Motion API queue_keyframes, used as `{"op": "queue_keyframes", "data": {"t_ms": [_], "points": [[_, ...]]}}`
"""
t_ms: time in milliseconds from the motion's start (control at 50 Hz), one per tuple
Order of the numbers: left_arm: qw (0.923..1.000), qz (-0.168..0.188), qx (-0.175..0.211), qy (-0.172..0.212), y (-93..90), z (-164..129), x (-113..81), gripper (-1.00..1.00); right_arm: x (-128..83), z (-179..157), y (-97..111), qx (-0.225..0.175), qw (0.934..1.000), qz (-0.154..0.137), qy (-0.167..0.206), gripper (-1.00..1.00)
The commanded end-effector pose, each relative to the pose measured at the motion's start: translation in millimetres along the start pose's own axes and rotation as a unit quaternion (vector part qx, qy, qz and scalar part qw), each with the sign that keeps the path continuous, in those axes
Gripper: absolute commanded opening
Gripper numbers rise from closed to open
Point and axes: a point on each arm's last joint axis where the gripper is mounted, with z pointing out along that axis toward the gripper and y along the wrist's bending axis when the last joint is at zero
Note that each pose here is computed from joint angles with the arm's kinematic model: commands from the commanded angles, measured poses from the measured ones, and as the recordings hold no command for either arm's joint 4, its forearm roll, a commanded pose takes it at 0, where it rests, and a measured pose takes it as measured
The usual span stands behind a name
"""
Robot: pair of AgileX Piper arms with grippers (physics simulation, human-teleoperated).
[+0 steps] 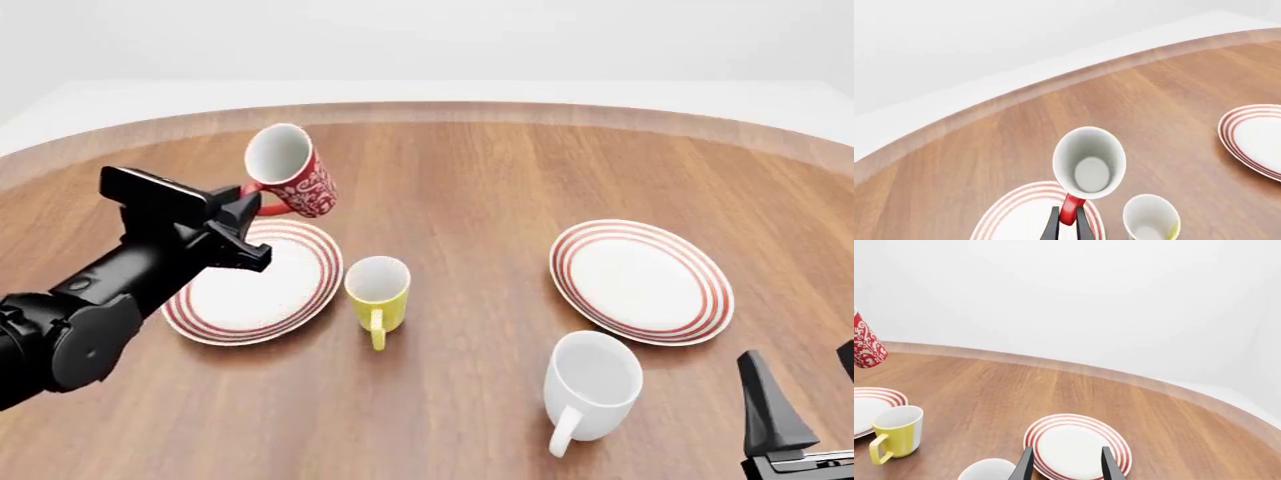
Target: Put the red mug on the left plate.
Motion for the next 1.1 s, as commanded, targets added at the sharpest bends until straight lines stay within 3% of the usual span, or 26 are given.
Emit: {"op": "queue_keyframes", "data": {"t_ms": [20, 380, 1100], "points": [[0.9995, -0.011, -0.028, 0.008, 12.2, -0.2, 15.6, -1.00, 0.1, 0.0, 0.0, 0.000, 1.0000, 0.000, 0.000, 1.00], [0.9958, -0.016, -0.075, 0.050, 37.4, 14.4, 47.9, -1.00, 0.0, 0.0, -0.1, 0.001, 1.0000, 0.000, 0.000, 1.00], [0.9905, -0.019, -0.095, 0.097, 48.8, 21.2, 84.8, -1.00, -0.2, 0.0, 0.0, 0.000, 1.0000, -0.001, -0.001, 1.00]]}}
